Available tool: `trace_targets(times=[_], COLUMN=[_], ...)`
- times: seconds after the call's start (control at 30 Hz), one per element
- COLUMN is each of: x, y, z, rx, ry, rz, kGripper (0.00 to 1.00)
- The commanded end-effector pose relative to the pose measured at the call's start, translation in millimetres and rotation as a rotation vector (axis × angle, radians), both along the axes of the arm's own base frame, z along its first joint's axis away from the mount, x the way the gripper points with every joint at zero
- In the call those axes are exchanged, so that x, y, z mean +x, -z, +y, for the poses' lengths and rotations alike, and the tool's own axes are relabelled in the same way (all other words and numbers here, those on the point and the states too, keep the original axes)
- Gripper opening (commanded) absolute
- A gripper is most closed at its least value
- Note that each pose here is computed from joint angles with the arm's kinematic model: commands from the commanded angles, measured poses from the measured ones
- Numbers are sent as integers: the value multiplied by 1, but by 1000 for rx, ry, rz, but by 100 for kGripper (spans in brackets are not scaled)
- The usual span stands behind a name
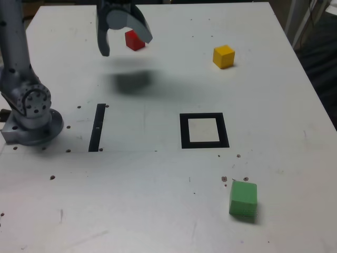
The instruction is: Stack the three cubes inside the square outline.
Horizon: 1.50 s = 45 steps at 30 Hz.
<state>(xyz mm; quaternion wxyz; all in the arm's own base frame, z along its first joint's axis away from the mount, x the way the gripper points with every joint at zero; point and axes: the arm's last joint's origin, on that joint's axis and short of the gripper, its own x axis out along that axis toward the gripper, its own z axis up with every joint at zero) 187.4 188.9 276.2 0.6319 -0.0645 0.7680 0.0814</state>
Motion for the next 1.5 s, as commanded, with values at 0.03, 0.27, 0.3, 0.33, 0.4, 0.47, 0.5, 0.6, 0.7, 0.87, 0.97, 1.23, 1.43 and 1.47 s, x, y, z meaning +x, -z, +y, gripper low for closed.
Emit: trace_targets(times=[0.03,0.27,0.3,0.33,0.4,0.47,0.5,0.6,0.7,0.87,0.97,1.23,1.43,1.47], x=[0,-1,0,0,0,-1,-1,-2,-2,-3,-2,2,3,3], y=[0,2,3,4,6,7,7,8,9,12,12,9,10,10], z=[9,40,45,51,62,73,79,94,108,123,129,133,135,136], rx=[5,1,-1,-3,-6,-7,-8,-9,-15,-24,-28,-26,-34,-35], ry=[-19,-66,-72,-77,-87,-99,-104,-119,-131,-149,-157,-308,-376,-380], rz=[-4,-5,-4,-4,-3,-3,-3,-4,-1,2,-3,-24,-14,-12], kGripper=[99,99,99,99,99,99,99,99,99,99,99,99,99,99])
